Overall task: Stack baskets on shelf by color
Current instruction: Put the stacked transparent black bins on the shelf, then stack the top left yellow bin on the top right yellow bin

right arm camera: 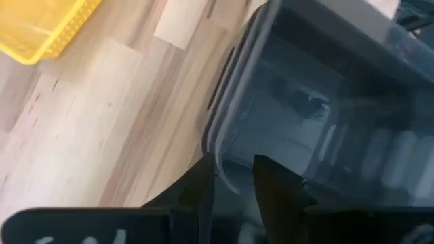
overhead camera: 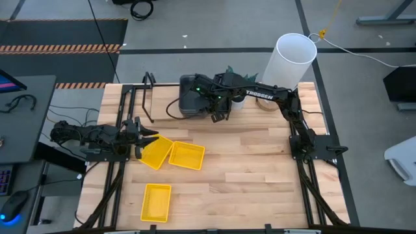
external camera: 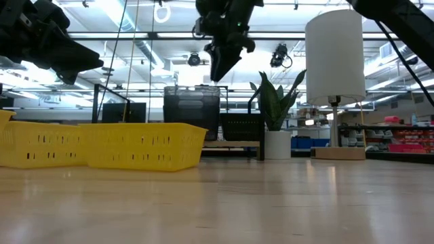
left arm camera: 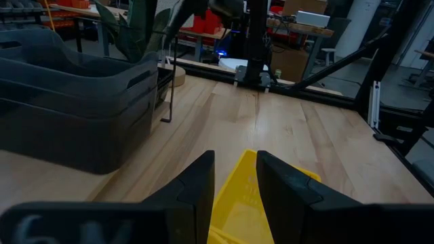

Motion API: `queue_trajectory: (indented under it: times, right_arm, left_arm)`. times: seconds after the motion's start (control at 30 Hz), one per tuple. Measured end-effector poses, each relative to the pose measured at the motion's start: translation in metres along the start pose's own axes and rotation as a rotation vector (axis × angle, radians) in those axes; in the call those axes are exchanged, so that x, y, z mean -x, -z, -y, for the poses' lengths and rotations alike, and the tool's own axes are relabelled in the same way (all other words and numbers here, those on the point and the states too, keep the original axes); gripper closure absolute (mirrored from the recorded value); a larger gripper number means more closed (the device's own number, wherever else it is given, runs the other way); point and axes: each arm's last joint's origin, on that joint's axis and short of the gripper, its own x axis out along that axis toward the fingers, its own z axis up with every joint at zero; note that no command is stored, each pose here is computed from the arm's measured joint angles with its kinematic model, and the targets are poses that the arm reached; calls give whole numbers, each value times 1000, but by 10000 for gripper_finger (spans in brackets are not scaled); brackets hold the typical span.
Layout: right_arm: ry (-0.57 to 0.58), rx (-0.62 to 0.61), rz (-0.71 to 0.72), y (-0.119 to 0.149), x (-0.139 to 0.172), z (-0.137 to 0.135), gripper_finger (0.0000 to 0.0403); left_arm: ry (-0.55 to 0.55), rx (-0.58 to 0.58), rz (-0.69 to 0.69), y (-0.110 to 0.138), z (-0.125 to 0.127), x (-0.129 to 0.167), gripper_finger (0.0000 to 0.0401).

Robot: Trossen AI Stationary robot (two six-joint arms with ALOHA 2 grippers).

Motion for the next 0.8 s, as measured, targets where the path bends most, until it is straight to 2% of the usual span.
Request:
queue_trajectory:
  times: [0.17, 0.33, 0.6, 0.8]
  right_arm:
    - [27, -50, 36, 2, 21, 0, 292]
    - [47, -127, 71, 9, 55, -4, 293]
    - [-9, -287, 143, 36, 111, -12, 293]
    - [0, -359, 172, 61, 130, -31, 293]
  left_arm:
    - [0, 0, 1, 0, 0, 0, 284]
    - [0, 0, 0, 0, 0, 0, 284]
    - [0, 0, 0, 0, 0, 0, 284]
    - [0, 0, 0, 0, 0, 0, 284]
